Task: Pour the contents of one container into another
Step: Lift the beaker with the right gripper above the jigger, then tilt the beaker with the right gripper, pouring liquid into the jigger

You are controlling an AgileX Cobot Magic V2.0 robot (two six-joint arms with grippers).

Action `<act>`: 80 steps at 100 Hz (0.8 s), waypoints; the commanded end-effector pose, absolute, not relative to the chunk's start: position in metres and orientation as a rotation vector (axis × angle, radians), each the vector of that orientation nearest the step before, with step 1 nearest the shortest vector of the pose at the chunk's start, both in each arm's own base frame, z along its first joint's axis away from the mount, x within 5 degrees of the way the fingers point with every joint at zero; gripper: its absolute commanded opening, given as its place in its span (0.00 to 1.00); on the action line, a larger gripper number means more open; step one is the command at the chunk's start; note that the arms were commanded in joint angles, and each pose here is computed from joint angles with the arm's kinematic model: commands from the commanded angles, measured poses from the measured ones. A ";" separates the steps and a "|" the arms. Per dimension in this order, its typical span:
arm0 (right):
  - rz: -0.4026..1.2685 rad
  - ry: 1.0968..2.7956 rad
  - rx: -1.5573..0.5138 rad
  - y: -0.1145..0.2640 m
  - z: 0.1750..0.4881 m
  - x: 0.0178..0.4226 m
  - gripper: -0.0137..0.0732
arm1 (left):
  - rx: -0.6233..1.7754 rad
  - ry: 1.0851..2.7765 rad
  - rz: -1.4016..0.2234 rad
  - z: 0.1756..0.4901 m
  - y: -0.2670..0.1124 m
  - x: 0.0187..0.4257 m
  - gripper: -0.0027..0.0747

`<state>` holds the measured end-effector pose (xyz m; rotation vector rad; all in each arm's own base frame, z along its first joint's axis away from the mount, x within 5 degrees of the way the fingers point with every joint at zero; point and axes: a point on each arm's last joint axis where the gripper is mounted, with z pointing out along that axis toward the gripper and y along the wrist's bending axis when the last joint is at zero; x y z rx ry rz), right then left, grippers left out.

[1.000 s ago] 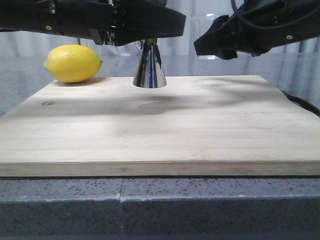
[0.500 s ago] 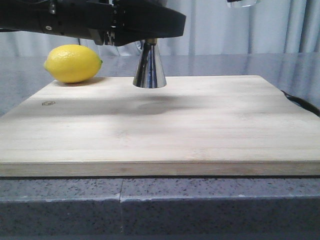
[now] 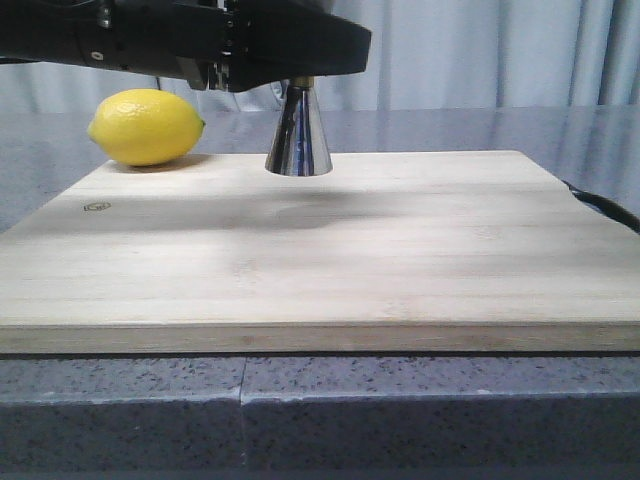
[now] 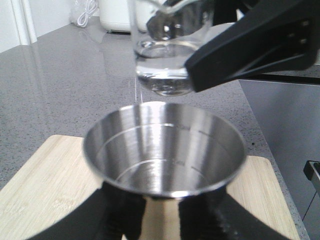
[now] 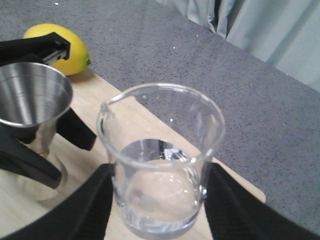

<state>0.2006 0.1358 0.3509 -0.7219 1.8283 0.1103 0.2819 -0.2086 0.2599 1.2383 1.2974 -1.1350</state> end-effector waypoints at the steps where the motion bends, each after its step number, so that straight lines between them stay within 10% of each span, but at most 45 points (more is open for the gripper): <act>1: 0.129 1.714 -0.741 0.139 0.379 0.192 0.50 | 1.176 1.142 -1.218 0.293 -0.211 0.274 0.34; 80: -0.197 1.510 -1.115 0.167 0.392 0.205 0.50 | 1.176 1.142 -1.218 0.293 -0.211 0.274 0.34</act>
